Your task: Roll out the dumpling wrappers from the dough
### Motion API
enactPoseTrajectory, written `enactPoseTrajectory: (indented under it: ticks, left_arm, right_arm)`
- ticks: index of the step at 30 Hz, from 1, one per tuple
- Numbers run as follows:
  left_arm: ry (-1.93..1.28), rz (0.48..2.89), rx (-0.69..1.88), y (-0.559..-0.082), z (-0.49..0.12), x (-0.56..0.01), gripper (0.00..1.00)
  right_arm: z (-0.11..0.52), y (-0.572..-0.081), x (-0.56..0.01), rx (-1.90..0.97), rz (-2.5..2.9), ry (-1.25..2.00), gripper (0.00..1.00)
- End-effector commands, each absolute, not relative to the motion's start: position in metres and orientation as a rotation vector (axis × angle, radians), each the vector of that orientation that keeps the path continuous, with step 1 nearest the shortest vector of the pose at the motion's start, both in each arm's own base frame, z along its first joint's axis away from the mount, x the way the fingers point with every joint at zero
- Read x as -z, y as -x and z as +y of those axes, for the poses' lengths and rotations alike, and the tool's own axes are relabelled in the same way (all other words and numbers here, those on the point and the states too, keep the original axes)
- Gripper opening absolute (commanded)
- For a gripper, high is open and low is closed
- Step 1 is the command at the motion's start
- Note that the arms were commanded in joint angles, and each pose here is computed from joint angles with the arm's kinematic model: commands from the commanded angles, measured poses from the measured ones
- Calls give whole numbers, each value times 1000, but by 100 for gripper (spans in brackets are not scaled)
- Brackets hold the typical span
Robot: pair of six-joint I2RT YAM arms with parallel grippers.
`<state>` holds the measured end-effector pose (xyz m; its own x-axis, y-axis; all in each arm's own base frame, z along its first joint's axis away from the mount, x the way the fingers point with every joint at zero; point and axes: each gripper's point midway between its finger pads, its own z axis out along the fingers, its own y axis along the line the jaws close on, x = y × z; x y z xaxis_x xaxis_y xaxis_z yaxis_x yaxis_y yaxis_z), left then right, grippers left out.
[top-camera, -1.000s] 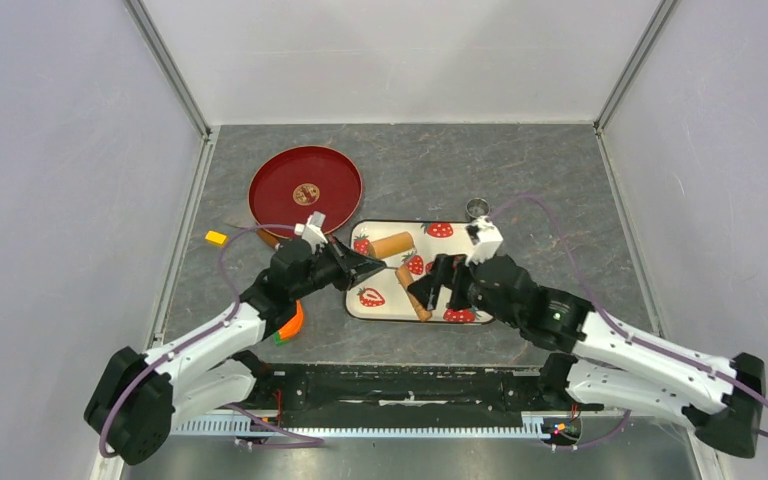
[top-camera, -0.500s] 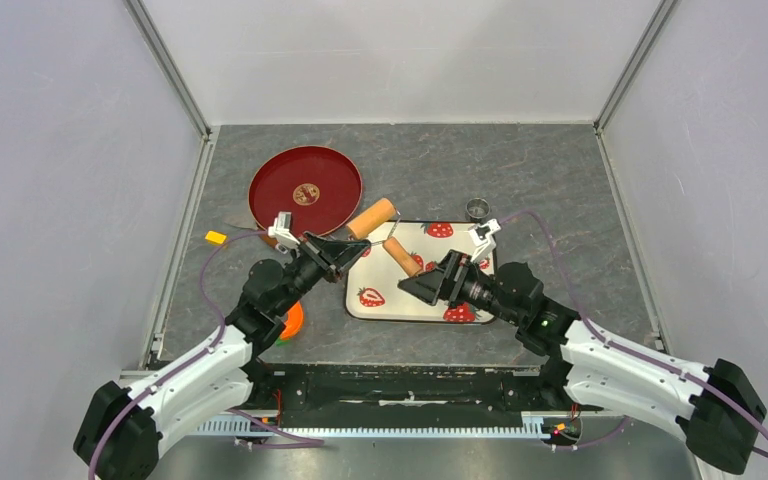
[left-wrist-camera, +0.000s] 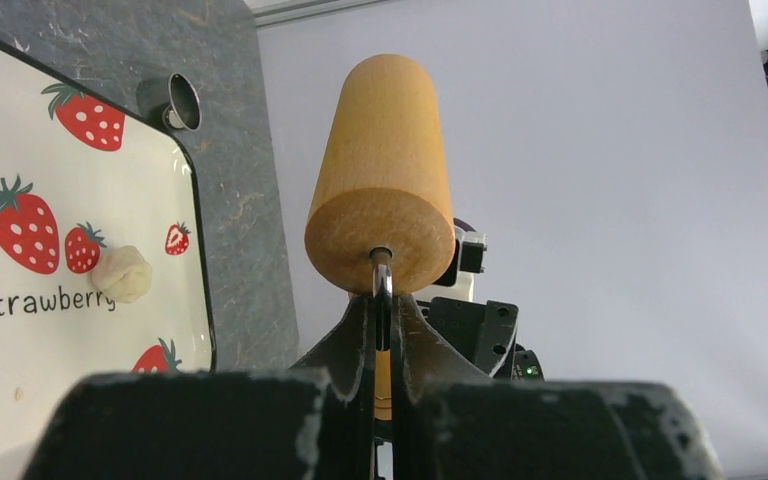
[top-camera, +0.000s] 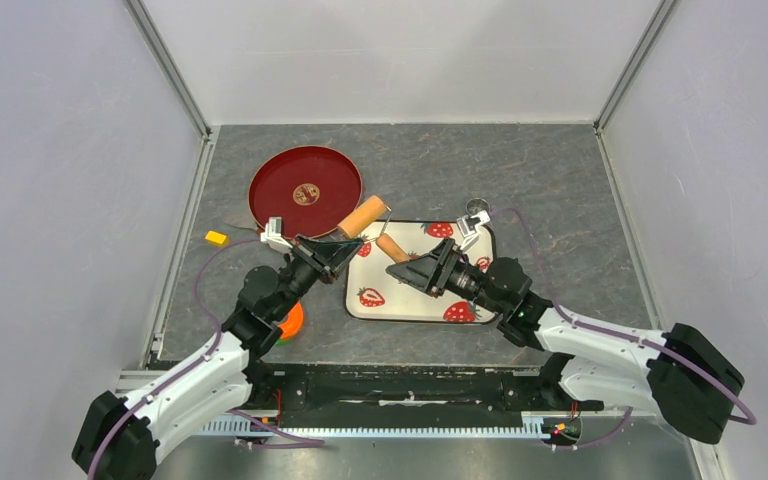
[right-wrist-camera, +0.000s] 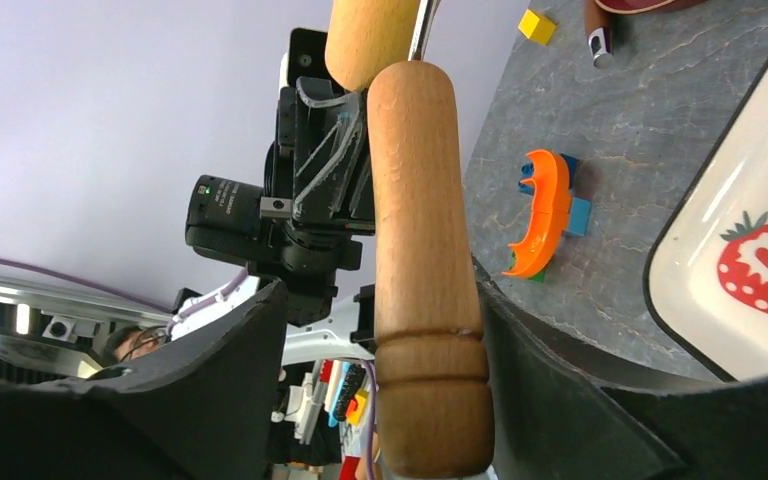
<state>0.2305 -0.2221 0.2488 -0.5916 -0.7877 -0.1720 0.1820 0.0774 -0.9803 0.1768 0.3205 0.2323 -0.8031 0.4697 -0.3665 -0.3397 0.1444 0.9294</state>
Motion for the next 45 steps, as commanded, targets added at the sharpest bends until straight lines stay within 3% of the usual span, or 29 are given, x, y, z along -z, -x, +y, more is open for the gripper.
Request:
enactPoseTrajectory:
  ticks: [1,9,25,29,33,36,37,38,40,42,45]
  left_arm:
    - [640,1470,1672,-231,-213,-279,2]
    - [664,1485,1651,-230,-209,-272,2]
    - [694,1478,1616,-233,-203,-267,2]
    - [720,1489,1602,-233,-201,-260,2]
    - [729,1486,1596,-233,-199,-258,2]
    - [732,1490,1593,-234,-199,-258,2]
    - [732,1493,1593,-234,-199,-257,18]
    - [735,1497,1595,-234,-200,-257,48]
    - [736,1524,1593,-235,-203,-253,81]
    - [721,1561,1583,-235,-208,-250,92]
    - [690,1623,1579,-236,-217,-245,94]
  right_arm:
    - [328,-186,-273,-1818,1686,-152,66]
    - [327,-200,-283,-1842,1629,-210,52]
    - [328,-214,-293,-1880,1599,-241,52]
    - [329,-215,-298,-1900,1576,-252,38]
    - [334,-219,-299,-1892,1592,-245,34]
    - [339,-221,-301,-1902,1590,-231,14]
    - [339,-221,-300,-1901,1591,-232,3]
    - [339,-222,-299,-1895,1591,-230,0]
    - [337,-224,-295,-1864,1600,-236,0]
    - [334,-230,-286,-1796,1640,-229,0]
    - [324,-245,-265,-1625,1746,-212,0]
